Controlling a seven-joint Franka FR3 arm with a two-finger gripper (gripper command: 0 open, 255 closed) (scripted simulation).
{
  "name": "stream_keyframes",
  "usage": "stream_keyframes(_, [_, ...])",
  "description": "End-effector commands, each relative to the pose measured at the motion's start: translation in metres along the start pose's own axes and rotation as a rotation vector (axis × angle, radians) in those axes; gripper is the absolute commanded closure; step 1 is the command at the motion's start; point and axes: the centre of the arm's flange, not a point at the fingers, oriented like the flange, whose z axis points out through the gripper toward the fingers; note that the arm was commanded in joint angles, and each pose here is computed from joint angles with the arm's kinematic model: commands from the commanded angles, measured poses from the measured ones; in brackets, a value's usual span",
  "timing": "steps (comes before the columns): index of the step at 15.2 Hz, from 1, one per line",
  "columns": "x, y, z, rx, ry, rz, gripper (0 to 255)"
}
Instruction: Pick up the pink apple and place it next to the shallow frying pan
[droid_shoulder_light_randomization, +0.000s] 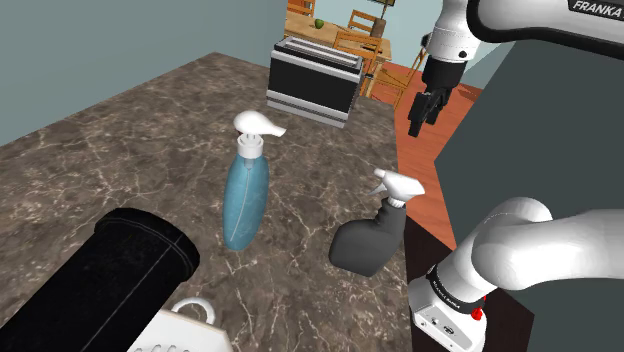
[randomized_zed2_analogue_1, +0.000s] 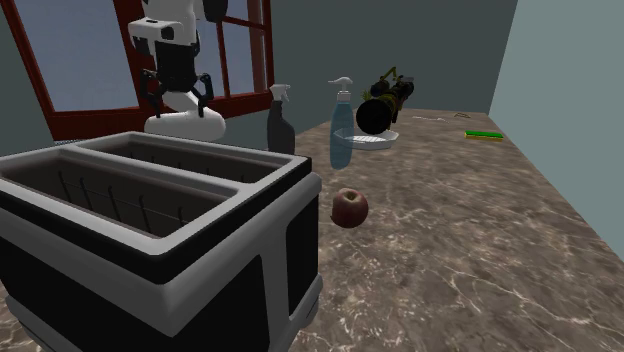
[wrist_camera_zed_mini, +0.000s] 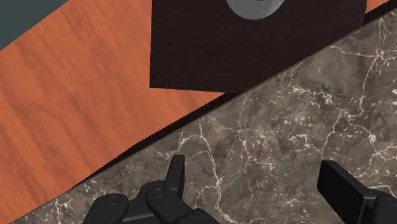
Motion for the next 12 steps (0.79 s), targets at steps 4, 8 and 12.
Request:
stream_keyframes(4, [0.031, -0.019, 0.006, -0.008, 0.026, -0.014, 0])
stream_keyframes(8, [0.071, -0.046, 0.013, -0.018, 0.06, -0.034, 0])
stream_keyframes(12, [0.111, -0.073, 0.02, -0.028, 0.095, -0.053, 0])
